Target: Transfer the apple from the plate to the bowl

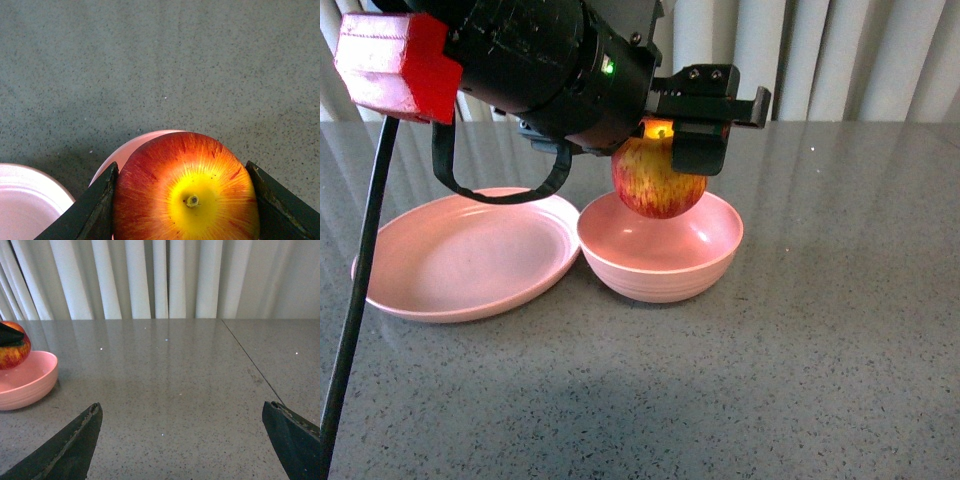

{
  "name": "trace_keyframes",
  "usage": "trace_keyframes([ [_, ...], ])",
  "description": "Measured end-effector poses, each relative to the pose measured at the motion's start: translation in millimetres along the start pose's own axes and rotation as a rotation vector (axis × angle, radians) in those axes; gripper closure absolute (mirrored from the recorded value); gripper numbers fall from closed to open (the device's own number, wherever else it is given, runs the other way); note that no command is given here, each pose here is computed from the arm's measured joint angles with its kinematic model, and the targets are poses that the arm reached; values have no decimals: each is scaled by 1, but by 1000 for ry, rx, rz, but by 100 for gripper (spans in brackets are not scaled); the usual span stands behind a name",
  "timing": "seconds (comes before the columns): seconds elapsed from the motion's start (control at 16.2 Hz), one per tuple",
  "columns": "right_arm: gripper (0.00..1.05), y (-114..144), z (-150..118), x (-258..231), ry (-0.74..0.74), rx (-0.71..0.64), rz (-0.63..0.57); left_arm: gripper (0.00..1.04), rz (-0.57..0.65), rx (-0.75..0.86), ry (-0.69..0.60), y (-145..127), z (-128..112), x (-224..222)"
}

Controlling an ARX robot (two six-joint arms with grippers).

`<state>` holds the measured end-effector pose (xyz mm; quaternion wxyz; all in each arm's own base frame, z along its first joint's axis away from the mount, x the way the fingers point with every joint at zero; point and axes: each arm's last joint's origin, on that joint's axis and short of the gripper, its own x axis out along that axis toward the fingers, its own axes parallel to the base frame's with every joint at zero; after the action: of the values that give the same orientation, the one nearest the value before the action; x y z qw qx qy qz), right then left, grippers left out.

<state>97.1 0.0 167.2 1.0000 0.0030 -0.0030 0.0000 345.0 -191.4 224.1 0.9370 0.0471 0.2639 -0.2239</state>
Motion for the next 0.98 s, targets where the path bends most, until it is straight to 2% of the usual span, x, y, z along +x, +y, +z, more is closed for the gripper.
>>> trace_keyframes([
  [0.43,7,0,0,0,0,0,0,39,3,-35,84,6,-25,28],
  [0.8,7,0,0,0,0,0,0,39,-7,-38,93,6,-25,32],
  [0.98,7,0,0,0,0,0,0,8,-13,-41,77,6,-20,32],
])
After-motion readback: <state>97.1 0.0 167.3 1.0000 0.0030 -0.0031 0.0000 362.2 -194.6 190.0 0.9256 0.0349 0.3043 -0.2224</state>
